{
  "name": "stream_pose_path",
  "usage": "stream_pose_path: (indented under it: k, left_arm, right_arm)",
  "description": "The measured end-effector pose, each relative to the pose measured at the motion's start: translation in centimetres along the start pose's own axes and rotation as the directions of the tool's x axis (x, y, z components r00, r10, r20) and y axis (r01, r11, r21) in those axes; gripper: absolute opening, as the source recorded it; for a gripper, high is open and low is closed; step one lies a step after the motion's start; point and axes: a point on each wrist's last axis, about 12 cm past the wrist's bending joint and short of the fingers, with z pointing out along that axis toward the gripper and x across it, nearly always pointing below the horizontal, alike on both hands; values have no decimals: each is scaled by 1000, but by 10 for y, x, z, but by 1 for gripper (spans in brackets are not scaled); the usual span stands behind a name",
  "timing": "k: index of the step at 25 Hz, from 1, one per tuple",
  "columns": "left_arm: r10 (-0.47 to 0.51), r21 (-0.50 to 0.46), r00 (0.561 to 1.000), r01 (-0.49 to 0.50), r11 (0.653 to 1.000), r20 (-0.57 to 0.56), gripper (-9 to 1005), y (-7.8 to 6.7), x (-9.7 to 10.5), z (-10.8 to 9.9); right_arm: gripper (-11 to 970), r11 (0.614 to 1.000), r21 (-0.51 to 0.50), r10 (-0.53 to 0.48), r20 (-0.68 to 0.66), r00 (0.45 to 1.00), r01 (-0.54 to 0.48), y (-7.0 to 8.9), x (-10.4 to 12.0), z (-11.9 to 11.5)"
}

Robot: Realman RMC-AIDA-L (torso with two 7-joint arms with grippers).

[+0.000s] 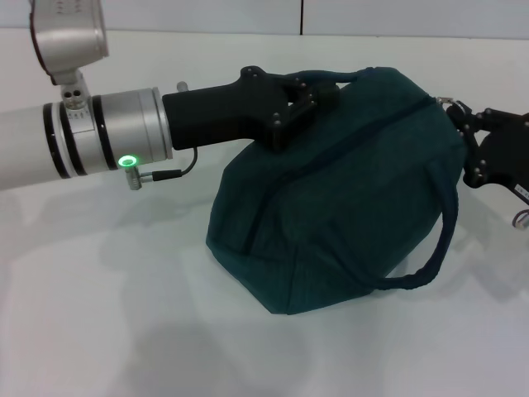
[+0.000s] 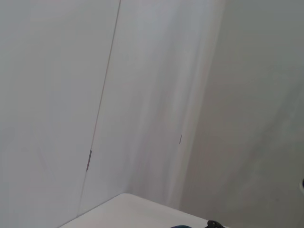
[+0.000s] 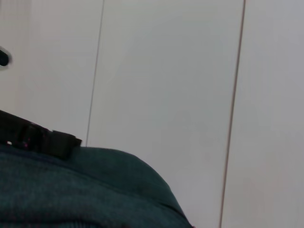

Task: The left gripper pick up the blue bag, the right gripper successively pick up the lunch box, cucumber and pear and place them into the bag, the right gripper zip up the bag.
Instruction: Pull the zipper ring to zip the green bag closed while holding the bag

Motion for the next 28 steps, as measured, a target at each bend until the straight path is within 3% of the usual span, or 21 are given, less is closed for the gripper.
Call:
stream_pose_path:
  k: [13, 23, 25, 28]
  left_arm:
    - [0, 10, 1000, -1, 1000, 11, 31, 0, -4, 0]
    - [-9, 5, 1000, 9, 1000, 19, 33, -3, 1, 0]
    - [-26, -8, 999, 27, 1000, 37, 34, -2, 3, -2]
    - [-48, -42, 994, 52, 998, 97, 149, -1, 8, -6]
  right_arm:
    - [15, 999, 33, 44, -117, 992, -40, -4, 14, 0]
    - [20, 995, 25, 96, -85, 992, -94, -3, 10, -1]
    - [74, 993, 38, 114, -71, 991, -112, -6, 8, -2]
    - [156, 991, 53, 124, -55, 991, -121, -8, 7, -4]
